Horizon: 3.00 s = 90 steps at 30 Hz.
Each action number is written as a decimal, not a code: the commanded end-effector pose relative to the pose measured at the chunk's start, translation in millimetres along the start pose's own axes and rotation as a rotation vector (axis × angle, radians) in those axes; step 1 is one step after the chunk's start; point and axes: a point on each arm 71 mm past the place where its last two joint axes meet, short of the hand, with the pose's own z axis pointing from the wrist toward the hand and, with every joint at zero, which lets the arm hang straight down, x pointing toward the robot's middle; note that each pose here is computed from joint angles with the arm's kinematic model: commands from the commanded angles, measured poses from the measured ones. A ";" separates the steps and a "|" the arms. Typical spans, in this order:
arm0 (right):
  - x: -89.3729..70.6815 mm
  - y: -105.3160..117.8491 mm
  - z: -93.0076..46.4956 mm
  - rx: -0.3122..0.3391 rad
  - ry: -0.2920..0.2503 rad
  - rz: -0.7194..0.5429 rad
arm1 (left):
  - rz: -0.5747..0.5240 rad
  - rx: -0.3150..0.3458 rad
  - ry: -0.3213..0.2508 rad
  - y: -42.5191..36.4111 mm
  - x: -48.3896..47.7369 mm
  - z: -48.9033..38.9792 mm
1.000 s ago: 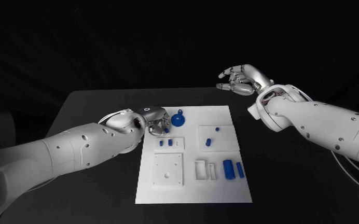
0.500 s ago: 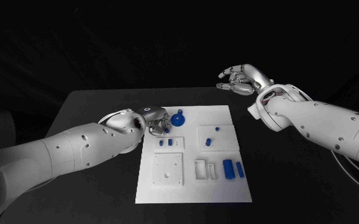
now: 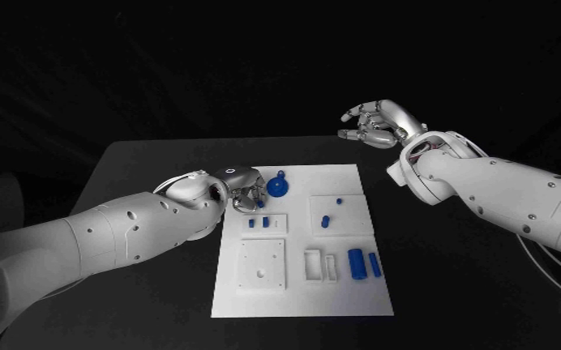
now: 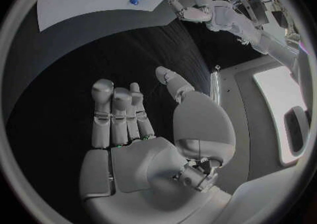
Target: Assemble the parts on the task board
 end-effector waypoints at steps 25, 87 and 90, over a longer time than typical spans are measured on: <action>0.7 0.2 -0.3 -0.005 0.011 -0.001 | 0.001 -0.009 0.015 -0.3 3.2 -1.4; 68.8 -24.2 -53.6 -0.048 0.428 -0.527 | -1.055 0.010 -0.297 43.5 -43.2 -43.9; 75.1 -22.0 -54.2 -0.056 0.416 -0.555 | -1.097 0.011 -0.310 42.4 -43.5 -45.0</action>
